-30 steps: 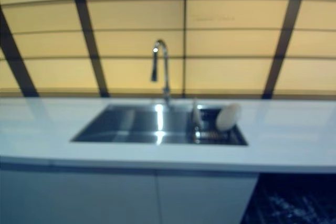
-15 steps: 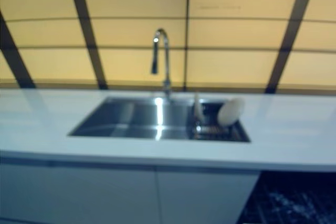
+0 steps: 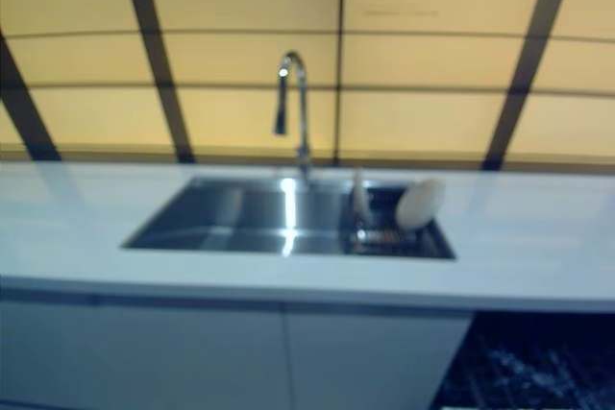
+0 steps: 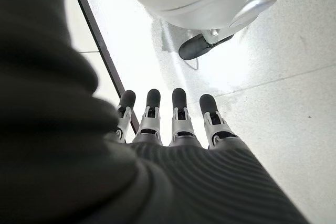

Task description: Take plates into dishwasher

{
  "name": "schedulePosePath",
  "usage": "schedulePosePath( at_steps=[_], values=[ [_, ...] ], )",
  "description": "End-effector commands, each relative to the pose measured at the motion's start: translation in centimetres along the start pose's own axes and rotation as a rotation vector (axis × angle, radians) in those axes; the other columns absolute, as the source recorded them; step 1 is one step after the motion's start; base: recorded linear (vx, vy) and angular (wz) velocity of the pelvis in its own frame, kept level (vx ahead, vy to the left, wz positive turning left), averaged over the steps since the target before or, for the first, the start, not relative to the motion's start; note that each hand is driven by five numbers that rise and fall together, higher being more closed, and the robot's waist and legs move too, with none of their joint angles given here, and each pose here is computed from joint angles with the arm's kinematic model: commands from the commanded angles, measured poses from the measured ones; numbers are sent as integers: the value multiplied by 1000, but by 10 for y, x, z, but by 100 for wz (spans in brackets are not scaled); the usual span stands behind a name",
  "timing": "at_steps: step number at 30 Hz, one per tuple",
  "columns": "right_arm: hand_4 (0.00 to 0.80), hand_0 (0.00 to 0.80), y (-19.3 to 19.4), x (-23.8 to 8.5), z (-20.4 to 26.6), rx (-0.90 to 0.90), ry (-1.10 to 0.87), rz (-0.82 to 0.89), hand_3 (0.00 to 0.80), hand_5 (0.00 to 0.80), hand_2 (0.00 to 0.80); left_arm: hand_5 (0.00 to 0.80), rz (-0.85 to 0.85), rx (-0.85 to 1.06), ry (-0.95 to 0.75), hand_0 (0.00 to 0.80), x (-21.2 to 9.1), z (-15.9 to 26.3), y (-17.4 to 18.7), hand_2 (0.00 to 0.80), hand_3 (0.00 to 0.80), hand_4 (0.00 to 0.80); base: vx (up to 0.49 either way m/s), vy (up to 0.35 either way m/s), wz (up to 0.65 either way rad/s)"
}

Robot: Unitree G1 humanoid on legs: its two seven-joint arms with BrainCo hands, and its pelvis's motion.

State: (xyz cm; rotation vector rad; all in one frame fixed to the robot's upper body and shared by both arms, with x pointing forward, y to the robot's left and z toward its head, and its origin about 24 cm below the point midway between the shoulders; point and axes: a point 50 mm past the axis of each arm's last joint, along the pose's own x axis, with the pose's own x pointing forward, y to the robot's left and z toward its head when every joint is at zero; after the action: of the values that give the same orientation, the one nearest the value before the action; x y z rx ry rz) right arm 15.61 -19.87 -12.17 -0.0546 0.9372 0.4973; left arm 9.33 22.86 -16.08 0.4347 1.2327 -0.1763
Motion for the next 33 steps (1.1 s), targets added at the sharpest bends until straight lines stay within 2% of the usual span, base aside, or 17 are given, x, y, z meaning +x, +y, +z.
schedulePosePath(
  at_steps=[1,4,8,11,14,21,25,26,27,31,33],
  values=[
    [0,0,23,-11,92,-5,-422,400,0,0,0,0,67,41,-42,0,-1,14,35,0,0,0,-45,-41,1],
    [0,0,33,-42,139,-43,-716,575,0,0,0,0,79,40,-38,0,-3,12,41,0,0,0,-19,-23,1],
    [0,0,28,-78,199,45,-1087,579,0,0,0,0,78,34,-25,0,-3,5,36,0,0,0,8,-8,0],
    [0,0,22,-97,222,130,-1281,544,0,0,0,0,72,33,-23,0,-2,2,32,0,0,0,31,-38,-1],
    [0,0,14,-111,238,238,-1409,487,0,0,0,0,70,38,-26,0,-2,3,29,0,0,0,16,-70,-1],
    [0,0,-7,-152,270,219,-1591,282,0,0,0,0,73,31,-32,0,-1,4,30,0,0,0,29,-120,-1],
    [0,0,-31,-180,287,261,-1697,17,0,0,0,0,69,16,-36,0,-1,5,30,0,0,0,57,-147,2],
    [0,0,-42,-190,291,268,-1721,-117,0,0,0,0,63,-4,-37,0,-1,4,28,0,0,0,52,-97,8],
    [0,0,-53,-202,294,275,-1737,-328,0,0,0,0,64,-39,-44,0,-1,3,26,0,0,0,64,-95,6],
    [0,0,-81,-232,293,263,-1700,-841,0,0,0,0,62,-31,-57,0,-1,4,22,0,0,0,70,-35,2],
    [0,0,-88,-250,292,253,-1719,-968,0,0,0,0,62,-26,-53,0,-1,5,23,0,0,0,99,8,-1]
  ],
)
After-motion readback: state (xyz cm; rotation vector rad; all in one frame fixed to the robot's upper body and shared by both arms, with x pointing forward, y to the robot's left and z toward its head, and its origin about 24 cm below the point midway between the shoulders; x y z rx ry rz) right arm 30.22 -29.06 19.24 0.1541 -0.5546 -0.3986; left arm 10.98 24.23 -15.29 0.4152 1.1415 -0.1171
